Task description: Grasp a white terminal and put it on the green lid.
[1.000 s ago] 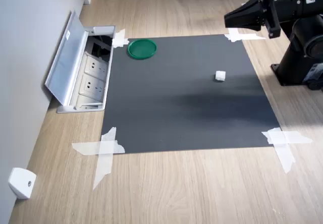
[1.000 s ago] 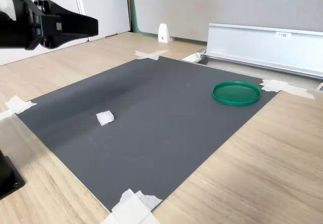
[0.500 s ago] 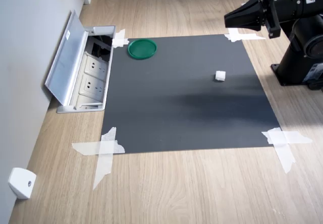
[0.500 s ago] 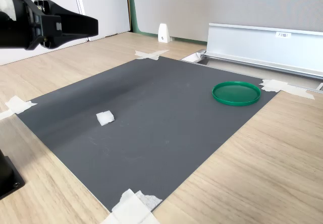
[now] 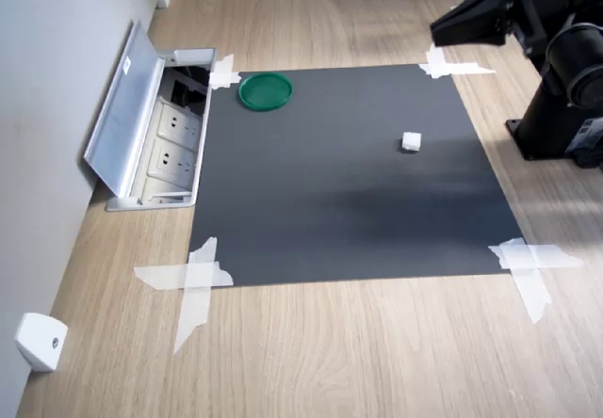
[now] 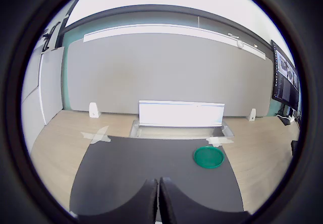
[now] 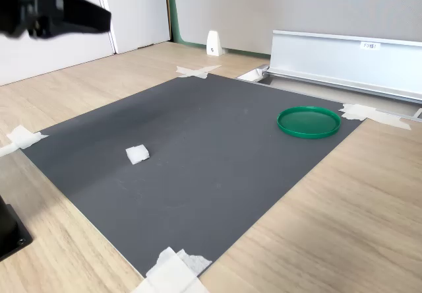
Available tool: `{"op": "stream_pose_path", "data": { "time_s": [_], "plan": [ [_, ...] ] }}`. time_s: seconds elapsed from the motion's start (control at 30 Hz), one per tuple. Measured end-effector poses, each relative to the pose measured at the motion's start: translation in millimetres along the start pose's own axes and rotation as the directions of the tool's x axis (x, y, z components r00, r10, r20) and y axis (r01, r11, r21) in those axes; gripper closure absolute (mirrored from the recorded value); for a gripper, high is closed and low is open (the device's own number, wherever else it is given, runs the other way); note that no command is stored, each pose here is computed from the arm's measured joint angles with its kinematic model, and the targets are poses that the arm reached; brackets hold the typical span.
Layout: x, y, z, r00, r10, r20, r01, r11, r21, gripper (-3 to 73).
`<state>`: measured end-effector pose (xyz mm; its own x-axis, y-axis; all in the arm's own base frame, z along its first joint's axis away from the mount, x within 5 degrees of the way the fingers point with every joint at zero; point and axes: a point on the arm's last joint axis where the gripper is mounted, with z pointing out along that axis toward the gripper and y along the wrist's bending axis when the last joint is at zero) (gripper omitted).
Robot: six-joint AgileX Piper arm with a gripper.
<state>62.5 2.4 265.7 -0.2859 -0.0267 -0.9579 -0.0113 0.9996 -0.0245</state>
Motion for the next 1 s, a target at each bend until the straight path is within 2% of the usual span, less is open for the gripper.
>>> {"op": "stream_pose_path", "data": {
  "time_s": [0.23,0.37,0.5,0.57,0.73,0.83,0.9,0.97,1.0],
  "plan": [
    [-31.3,-1.0,14.4,0.968,-0.049,-0.244,0.039,0.998,-0.046,70.3],
    [-42.5,-3.4,27.9,0.914,-0.165,-0.370,0.138,0.986,-0.097,70.3],
    [-52.9,-5.2,44.0,0.832,-0.321,-0.453,0.257,0.946,-0.199,70.3],
    [-56.2,-6.0,53.4,0.779,-0.411,-0.474,0.318,0.910,-0.266,70.3],
    [-57.6,-7.3,74.1,0.619,-0.625,-0.477,0.434,0.777,-0.456,70.3],
    [-55.6,-7.6,84.3,0.517,-0.727,-0.451,0.459,0.680,-0.572,70.1],
    [-52.1,-7.6,88.0,0.441,-0.798,-0.410,0.467,0.594,-0.655,68.6],
    [-48.5,-7.6,89.6,0.375,-0.853,-0.363,0.464,0.512,-0.723,64.6],
    [-47.1,-7.7,90.1,0.355,-0.867,-0.349,0.461,0.487,-0.742,61.6]
  ]
}}
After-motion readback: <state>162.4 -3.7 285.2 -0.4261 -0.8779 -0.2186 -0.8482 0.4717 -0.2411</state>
